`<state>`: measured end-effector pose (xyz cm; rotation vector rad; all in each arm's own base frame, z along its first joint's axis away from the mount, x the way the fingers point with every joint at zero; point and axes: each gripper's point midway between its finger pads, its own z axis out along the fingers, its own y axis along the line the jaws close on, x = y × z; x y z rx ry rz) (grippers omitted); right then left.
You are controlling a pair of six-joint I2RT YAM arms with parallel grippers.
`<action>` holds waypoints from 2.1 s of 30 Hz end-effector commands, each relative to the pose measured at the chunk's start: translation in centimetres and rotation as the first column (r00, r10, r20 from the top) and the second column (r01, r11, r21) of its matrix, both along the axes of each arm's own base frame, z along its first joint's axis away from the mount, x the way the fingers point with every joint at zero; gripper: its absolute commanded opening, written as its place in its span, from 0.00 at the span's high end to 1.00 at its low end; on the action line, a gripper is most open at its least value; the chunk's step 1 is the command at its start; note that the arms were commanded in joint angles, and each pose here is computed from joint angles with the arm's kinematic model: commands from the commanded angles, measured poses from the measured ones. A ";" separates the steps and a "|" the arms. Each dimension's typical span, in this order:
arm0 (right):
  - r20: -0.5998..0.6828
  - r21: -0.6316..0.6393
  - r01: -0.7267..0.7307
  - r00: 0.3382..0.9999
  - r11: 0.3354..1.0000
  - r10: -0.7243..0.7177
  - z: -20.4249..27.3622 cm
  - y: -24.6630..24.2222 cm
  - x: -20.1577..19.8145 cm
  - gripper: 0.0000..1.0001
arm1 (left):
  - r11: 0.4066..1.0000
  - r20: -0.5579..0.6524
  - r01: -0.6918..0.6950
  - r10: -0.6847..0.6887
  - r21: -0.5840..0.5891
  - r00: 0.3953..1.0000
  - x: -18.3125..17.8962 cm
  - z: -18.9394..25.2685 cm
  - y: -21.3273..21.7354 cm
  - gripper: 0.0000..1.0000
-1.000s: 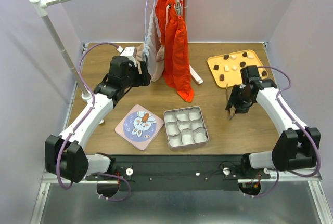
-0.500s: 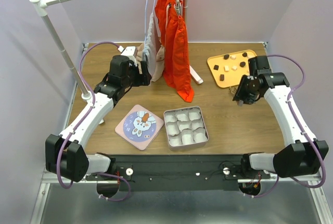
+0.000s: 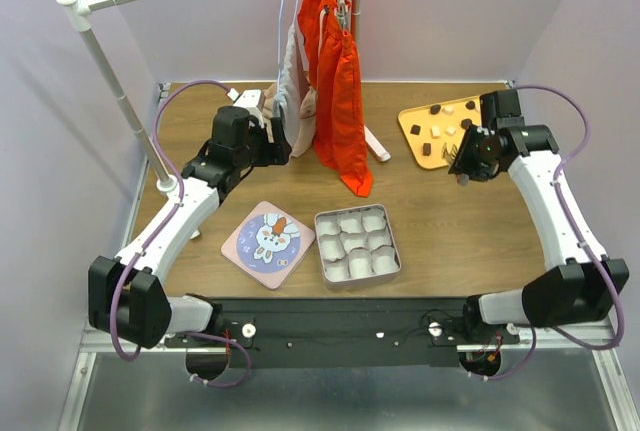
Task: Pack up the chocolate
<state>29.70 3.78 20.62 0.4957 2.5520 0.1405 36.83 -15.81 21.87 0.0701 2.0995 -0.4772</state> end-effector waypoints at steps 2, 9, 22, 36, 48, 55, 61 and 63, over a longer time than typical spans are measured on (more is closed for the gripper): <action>0.067 -0.028 -0.036 0.997 0.999 0.038 0.1 0.2 4.2 0.58 | 1.000 0.010 -0.017 0.017 0.016 1.000 0.4 -0.1 0.5 0.16; 0.085 -0.056 -0.074 0.993 0.996 0.079 -1.3 0.3 6.7 0.57 | 0.999 -0.016 -0.028 0.028 0.017 0.999 0.6 -1.2 0.5 0.16; 0.063 -0.055 -0.163 0.984 0.985 0.166 -3.1 2.2 8.1 0.53 | 0.999 -0.035 -0.035 0.036 0.017 0.999 0.8 -1.9 0.5 0.16; -0.004 -0.113 -0.168 0.986 0.979 0.169 -5.7 2.4 8.2 0.56 | 0.999 -0.038 -0.033 0.034 0.024 0.999 0.5 -2.2 0.6 0.16; 0.082 -0.093 -0.134 0.987 0.987 0.141 -1.7 2.4 7.1 0.76 | 0.999 -0.029 -0.029 0.030 0.029 0.999 0.2 -1.8 0.8 0.16; 0.088 0.009 -0.243 0.966 0.970 0.241 1.2 3.9 1.5 0.76 | 1.000 -0.025 -0.013 0.013 0.010 1.000 0.4 -1.5 0.5 0.16; 0.110 0.183 -0.400 0.916 0.898 0.386 3.2 7.1 -4.3 0.77 | 0.999 -0.015 -0.033 0.033 0.003 0.999 1.2 -0.9 1.0 0.16; 0.109 0.202 -0.430 0.903 0.880 0.416 3.7 7.5 -6.1 0.77 | 0.999 -0.012 -0.040 0.040 0.005 0.999 1.4 -0.8 1.2 0.16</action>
